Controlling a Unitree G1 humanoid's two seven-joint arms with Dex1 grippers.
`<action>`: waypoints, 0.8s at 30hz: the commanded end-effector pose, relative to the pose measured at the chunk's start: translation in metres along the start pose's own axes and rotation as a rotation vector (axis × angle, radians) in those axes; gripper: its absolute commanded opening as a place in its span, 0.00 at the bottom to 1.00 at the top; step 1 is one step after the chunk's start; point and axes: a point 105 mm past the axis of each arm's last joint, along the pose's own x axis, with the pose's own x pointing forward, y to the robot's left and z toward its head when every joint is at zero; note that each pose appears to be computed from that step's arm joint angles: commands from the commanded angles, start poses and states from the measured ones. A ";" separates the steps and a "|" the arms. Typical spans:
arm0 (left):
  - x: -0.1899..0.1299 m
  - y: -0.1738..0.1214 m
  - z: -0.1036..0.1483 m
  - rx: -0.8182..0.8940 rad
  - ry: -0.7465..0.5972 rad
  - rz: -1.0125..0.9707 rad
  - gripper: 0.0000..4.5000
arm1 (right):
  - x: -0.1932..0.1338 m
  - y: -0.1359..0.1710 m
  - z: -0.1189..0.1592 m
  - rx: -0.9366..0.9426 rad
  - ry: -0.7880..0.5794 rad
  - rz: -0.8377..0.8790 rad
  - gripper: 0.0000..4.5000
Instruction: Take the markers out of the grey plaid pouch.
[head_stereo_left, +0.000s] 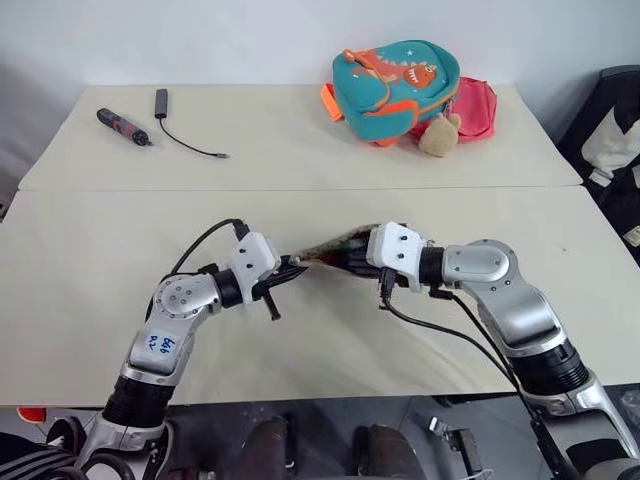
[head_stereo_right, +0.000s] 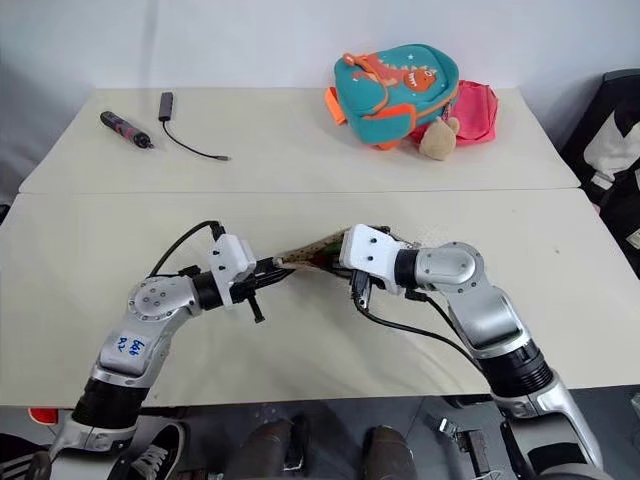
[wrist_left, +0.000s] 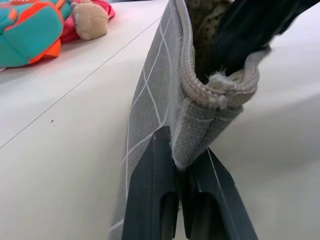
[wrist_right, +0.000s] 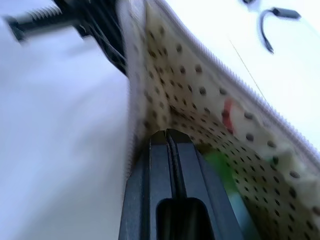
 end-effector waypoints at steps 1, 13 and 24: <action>0.000 0.005 0.011 0.024 -0.029 0.015 0.00 | -0.005 -0.005 0.018 -0.001 -0.070 -0.022 0.01; 0.004 -0.010 0.031 -0.263 -0.097 -0.113 0.00 | 0.005 -0.021 -0.014 -0.246 0.187 -0.060 0.20; -0.007 -0.028 0.045 -0.580 -0.086 -0.334 0.00 | -0.005 -0.031 0.017 -0.251 0.310 0.138 0.57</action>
